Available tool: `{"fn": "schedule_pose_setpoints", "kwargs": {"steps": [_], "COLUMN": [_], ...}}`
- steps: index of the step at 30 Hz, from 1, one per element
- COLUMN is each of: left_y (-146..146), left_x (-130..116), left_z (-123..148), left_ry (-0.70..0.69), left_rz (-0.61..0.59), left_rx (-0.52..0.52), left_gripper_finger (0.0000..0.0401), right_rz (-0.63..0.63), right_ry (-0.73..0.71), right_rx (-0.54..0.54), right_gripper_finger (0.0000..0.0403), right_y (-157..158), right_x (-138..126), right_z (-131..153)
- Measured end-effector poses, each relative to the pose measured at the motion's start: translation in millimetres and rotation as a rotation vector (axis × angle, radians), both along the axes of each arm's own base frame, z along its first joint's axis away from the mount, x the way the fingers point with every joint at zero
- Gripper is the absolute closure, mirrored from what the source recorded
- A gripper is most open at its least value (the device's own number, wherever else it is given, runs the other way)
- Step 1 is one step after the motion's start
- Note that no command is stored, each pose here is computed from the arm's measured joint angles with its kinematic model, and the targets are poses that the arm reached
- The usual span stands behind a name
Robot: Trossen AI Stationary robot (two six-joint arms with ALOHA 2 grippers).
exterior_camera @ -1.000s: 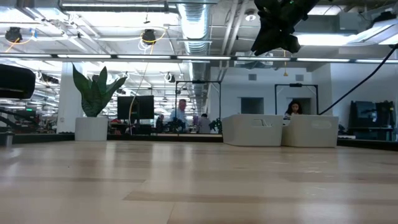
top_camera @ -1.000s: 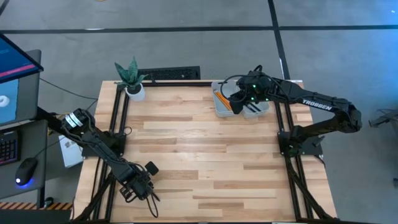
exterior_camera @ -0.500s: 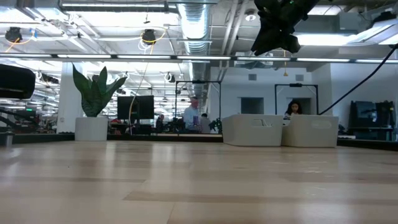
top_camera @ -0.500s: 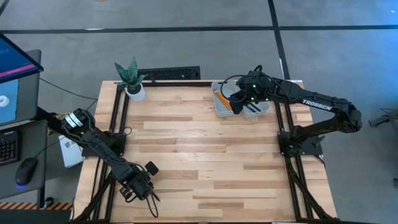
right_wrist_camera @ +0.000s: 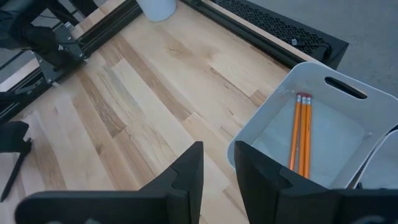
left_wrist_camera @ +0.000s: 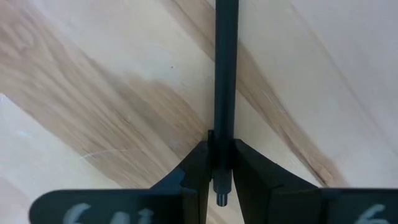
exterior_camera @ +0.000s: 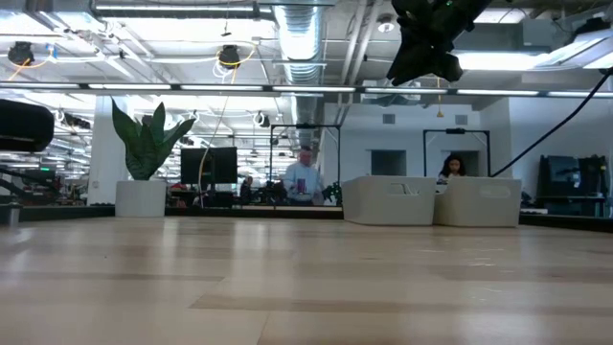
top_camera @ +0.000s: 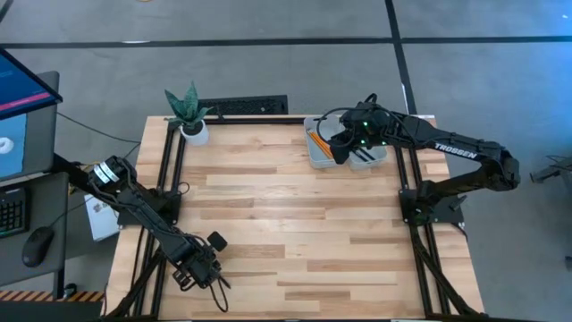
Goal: Sort pens & pencils
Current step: Put the black pen into the right gray bin
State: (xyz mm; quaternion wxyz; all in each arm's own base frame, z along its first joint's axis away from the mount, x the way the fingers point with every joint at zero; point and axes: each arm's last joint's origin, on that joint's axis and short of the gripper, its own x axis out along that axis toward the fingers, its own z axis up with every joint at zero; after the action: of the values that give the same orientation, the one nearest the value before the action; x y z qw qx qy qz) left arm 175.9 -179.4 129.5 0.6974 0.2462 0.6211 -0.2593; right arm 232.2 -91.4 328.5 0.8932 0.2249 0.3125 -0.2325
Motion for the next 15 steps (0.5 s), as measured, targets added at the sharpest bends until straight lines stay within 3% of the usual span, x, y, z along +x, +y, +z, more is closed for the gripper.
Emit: {"fn": "schedule_pose_setpoints", "kwargs": {"steps": [15], "left_y": [-3.2], "left_x": [4.6], "left_z": [5.5], "left_ry": [-0.032], "left_rz": [0.098], "left_rx": [0.018], "left_gripper_finger": [0.0353], "right_rz": [0.000], "right_ry": [0.000], "right_rx": [0.000], "right_gripper_finger": [0.0290], "right_y": [-0.1], "right_x": [0.0], "right_z": [0.0]}}
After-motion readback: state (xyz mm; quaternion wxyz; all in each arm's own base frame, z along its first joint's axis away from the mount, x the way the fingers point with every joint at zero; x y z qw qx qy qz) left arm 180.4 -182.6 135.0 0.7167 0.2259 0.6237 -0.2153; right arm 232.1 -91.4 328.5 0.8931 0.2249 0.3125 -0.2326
